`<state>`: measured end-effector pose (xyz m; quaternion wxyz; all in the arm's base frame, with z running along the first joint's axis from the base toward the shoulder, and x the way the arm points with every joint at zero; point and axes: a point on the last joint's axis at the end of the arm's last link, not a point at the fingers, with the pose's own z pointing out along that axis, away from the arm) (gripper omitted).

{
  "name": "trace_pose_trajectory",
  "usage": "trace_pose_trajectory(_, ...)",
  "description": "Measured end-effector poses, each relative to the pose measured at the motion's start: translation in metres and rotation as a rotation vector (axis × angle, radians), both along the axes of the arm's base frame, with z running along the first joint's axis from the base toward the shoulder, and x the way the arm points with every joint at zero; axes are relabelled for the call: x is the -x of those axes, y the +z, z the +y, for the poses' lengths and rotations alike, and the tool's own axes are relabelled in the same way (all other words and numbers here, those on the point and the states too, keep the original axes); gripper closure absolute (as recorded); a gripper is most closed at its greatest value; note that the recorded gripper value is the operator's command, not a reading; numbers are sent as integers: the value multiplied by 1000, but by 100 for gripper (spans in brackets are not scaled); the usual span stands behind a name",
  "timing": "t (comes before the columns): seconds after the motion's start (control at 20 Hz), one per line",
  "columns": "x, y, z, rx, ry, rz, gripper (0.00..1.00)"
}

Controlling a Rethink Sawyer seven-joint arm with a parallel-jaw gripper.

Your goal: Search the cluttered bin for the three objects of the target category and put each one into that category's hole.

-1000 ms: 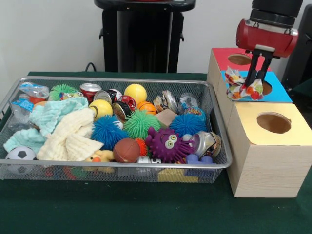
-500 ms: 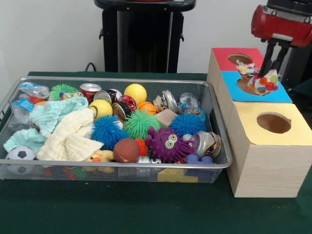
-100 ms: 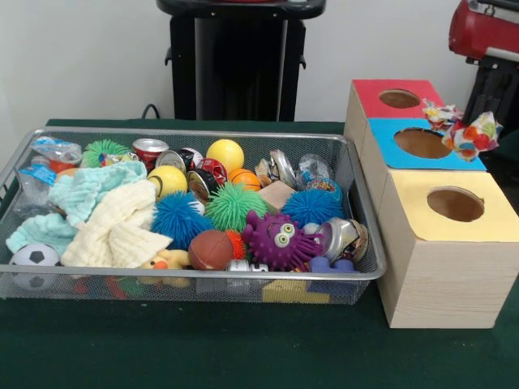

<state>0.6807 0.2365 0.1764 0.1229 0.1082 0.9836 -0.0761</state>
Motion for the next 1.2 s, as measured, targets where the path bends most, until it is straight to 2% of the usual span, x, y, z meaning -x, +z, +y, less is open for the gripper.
trace_pose_trajectory(0.15,-4,0,3,-4,-14,-10,100)
trace_pose_trajectory(0.6,-11,2,3,-5,-15,-22,100)
trace_pose_trajectory(1.2,-21,1,-32,0,-60,-20,100)
